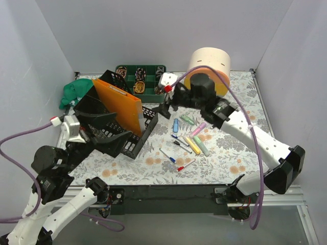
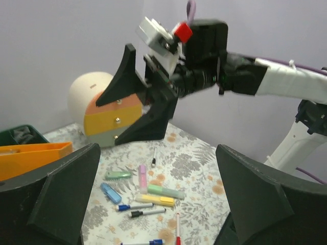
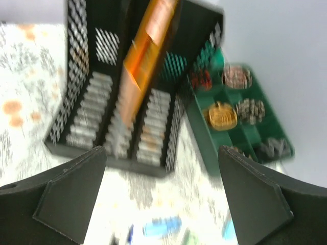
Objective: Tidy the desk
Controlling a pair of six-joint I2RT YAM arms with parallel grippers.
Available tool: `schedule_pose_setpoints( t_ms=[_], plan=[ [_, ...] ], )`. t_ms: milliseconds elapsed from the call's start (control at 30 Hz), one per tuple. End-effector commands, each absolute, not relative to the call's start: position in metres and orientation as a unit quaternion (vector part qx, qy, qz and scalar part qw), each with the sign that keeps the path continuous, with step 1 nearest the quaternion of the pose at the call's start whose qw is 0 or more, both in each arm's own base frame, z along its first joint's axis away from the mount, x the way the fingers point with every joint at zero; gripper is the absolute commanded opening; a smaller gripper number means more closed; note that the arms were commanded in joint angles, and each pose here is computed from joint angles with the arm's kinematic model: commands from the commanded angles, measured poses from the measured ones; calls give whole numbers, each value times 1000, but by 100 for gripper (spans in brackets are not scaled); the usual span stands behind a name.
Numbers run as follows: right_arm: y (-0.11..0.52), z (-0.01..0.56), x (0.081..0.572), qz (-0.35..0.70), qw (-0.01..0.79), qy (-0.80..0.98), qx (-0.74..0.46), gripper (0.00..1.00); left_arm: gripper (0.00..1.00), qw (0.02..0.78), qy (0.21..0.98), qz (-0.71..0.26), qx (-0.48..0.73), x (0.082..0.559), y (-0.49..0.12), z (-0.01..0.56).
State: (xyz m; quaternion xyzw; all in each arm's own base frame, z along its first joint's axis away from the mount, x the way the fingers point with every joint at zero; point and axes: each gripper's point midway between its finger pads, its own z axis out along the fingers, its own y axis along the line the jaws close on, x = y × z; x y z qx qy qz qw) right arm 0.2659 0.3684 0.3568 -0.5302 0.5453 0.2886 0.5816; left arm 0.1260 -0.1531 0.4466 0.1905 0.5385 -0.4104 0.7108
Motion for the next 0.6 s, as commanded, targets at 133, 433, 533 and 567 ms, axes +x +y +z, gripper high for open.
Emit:
schedule_pose_setpoints(
  t_ms=[133,433,533,567],
  plan=[
    [245,338,302,239,475,669,-519,99,98,616,605,-472,181,158,-205,430],
    [144,292,332,219,492,769,-345,97,98,530,660,-506,164,207,-262,417],
    [116,257,329,250,503,780,-277,96,98,513,678,-504,155,229,-279,409],
    [102,234,326,251,492,795,-250,96,98,510,681,-502,153,234,-283,409]
  ],
)
